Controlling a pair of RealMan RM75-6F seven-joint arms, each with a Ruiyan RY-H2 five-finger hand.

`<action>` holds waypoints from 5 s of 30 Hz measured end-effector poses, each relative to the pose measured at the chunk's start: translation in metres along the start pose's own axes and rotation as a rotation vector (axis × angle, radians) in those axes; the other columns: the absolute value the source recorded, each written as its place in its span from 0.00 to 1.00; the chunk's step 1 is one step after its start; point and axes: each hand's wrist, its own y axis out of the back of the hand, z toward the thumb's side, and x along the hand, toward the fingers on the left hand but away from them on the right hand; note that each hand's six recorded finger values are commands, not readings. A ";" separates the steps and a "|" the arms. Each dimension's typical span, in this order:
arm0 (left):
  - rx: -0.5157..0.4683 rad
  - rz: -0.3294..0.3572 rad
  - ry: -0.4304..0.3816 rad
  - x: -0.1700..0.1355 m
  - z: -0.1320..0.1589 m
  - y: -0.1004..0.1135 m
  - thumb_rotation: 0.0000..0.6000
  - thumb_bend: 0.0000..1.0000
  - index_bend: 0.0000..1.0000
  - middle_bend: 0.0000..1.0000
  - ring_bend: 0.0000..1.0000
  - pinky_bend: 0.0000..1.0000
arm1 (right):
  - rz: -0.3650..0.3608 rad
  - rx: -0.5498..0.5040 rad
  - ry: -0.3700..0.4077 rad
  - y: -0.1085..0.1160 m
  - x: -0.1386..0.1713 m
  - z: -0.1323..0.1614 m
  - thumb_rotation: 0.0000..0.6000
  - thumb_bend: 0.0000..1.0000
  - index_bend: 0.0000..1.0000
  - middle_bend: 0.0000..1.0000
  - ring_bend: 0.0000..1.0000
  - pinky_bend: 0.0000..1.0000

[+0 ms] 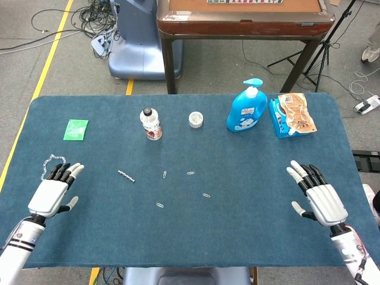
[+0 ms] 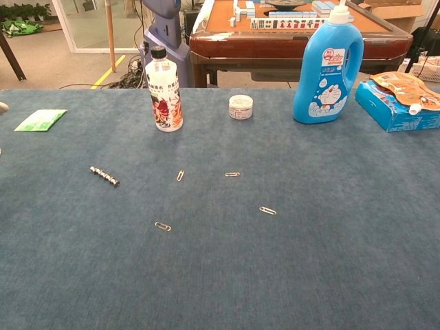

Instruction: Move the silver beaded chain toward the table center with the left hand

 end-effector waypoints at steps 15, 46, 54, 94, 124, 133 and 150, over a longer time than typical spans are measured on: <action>0.058 -0.090 -0.102 0.047 0.031 -0.018 1.00 0.36 0.06 0.00 0.00 0.00 | -0.009 -0.010 -0.003 0.000 0.002 -0.004 1.00 0.30 0.00 0.00 0.00 0.00; 0.134 -0.156 -0.198 0.126 0.050 -0.023 1.00 0.36 0.30 0.00 0.00 0.00 | 0.037 0.009 -0.091 -0.015 -0.015 -0.029 1.00 0.31 0.00 0.00 0.00 0.00; 0.131 -0.147 -0.214 0.129 0.052 -0.023 1.00 0.36 0.42 0.00 0.00 0.00 | 0.034 0.009 -0.095 -0.015 -0.015 -0.031 1.00 0.30 0.00 0.00 0.00 0.00; 0.106 -0.143 -0.245 0.154 0.048 -0.040 1.00 0.36 0.45 0.00 0.00 0.00 | 0.077 0.030 -0.126 -0.027 -0.018 -0.036 1.00 0.30 0.00 0.00 0.00 0.00; 0.117 -0.167 -0.276 0.171 0.057 -0.049 1.00 0.36 0.45 0.00 0.00 0.00 | 0.083 0.027 -0.131 -0.028 -0.018 -0.038 1.00 0.30 0.00 0.00 0.00 0.00; 0.114 -0.175 -0.276 0.172 0.056 -0.053 1.00 0.36 0.46 0.00 0.00 0.00 | 0.082 0.029 -0.131 -0.028 -0.018 -0.038 1.00 0.31 0.00 0.00 0.00 0.00; 0.104 -0.191 -0.267 0.174 0.051 -0.058 1.00 0.36 0.52 0.00 0.00 0.00 | 0.089 0.034 -0.135 -0.030 -0.019 -0.039 1.00 0.30 0.00 0.00 0.00 0.00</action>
